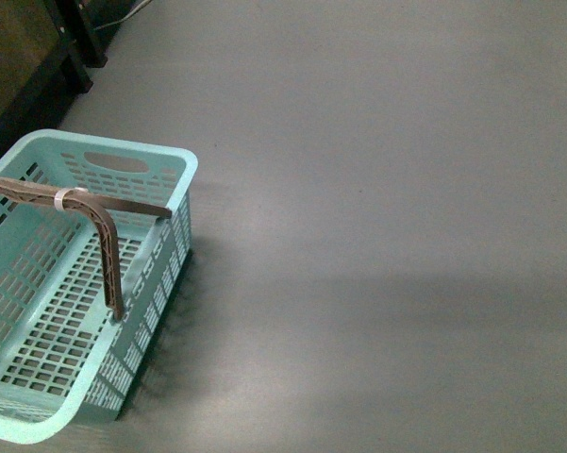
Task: Pick lemon and mango into basket
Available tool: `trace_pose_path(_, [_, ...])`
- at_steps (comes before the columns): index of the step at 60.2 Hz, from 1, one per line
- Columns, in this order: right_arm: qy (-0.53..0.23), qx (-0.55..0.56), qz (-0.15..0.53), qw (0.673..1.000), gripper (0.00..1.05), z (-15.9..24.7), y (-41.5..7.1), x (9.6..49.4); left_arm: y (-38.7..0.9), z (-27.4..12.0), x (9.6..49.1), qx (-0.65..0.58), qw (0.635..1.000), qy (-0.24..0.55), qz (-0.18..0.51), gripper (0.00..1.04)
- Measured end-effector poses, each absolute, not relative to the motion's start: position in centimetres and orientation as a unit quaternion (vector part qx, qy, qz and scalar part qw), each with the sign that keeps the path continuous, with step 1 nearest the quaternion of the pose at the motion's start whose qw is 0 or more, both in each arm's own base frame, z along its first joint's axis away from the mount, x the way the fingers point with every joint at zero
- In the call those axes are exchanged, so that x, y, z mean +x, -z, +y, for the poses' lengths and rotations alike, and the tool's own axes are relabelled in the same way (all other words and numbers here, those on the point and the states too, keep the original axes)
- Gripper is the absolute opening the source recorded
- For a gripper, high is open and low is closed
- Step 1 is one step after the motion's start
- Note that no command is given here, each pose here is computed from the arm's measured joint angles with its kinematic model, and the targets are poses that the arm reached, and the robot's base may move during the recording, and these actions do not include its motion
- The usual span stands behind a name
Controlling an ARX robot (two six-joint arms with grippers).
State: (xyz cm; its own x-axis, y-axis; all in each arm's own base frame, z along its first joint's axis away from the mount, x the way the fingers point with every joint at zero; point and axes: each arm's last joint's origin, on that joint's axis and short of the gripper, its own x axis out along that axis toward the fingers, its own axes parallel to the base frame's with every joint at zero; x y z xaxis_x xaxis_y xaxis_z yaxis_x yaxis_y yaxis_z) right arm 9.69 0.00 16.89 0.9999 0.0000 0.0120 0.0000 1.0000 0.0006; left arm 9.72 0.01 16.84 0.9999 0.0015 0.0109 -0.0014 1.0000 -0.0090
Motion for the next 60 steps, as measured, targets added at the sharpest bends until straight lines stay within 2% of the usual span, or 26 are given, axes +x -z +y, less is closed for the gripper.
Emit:
trace_pose_path(33, [0.000, 0.000, -0.006, 1.000, 0.96, 0.0, -16.9, 9.7, -16.8, 0.0, 9.7, -0.004, 1.000, -0.001, -0.005, 0.98])
trace_pose_path(35, [0.000, 0.000, -0.006, 1.000, 0.96, 0.0, -16.9, 9.7, -16.8, 0.0, 9.8, -0.026, 0.999, -0.013, 0.028, 0.98])
trace_pose_path(40, [0.000, 0.000, -0.006, 1.000, 0.96, 0.0, -16.9, 9.7, -17.1, 0.2, 9.9, -0.120, 0.972, -0.049, 0.198, 0.98])
trace_pose_path(44, [0.000, 0.000, -0.006, 1.000, 0.96, 0.0, -16.9, 9.7, -17.2, 0.3, 10.1, -0.203, 0.936, -0.073, 0.277, 0.98])
trace_pose_path(49, [0.000, 0.000, -0.006, 1.000, 0.96, 0.0, -16.9, 9.7, -17.8, 0.7, 10.7, -0.291, 0.907, -0.088, 0.290, 0.98])
trace_pose_path(60, [0.000, 0.000, -0.006, 1.000, 0.96, 0.0, -16.9, 9.7, -18.4, 1.9, 14.0, -0.426, 0.858, -0.118, 0.262, 0.98])
